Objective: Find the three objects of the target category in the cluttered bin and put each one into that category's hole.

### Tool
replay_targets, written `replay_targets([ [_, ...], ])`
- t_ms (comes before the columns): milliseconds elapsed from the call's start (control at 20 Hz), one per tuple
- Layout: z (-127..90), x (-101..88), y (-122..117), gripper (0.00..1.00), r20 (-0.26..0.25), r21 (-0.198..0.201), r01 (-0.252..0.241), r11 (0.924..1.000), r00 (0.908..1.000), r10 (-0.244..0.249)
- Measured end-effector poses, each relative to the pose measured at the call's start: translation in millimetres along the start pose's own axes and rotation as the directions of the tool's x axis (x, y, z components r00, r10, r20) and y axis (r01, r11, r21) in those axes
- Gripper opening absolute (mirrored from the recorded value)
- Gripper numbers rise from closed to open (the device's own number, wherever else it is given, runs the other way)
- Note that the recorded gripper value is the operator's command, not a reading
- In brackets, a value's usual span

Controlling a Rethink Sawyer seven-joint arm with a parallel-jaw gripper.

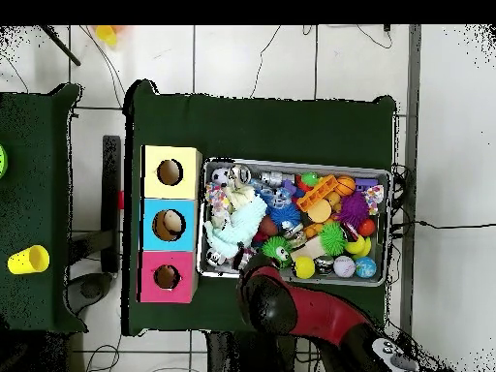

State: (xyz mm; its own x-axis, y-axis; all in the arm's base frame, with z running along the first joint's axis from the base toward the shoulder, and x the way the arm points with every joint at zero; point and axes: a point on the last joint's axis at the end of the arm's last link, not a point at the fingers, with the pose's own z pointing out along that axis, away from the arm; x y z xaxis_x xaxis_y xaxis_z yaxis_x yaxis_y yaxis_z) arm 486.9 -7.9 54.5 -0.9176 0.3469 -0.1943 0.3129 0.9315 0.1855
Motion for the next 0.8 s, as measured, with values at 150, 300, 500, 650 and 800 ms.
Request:
replay_targets([
  [150,-7.9,2.9,4.7,1.0,0.003,-0.005,0.01,0.9999,0.9999,-0.01],
  [300,-23.4,11.6,12.9,1.0,0.005,-0.011,0.026,0.9996,0.9997,-0.026],
  [500,-33.9,21.7,18.2,1.0,0.0,-0.009,0.039,0.9992,0.9992,-0.039],
  [650,-30.7,34.4,25.4,1.0,-0.021,0.007,0.058,0.9983,0.9981,-0.058],
  [800,-15.1,54.7,32.9,1.0,-0.071,0.021,0.075,0.9969,0.9947,-0.074],
])
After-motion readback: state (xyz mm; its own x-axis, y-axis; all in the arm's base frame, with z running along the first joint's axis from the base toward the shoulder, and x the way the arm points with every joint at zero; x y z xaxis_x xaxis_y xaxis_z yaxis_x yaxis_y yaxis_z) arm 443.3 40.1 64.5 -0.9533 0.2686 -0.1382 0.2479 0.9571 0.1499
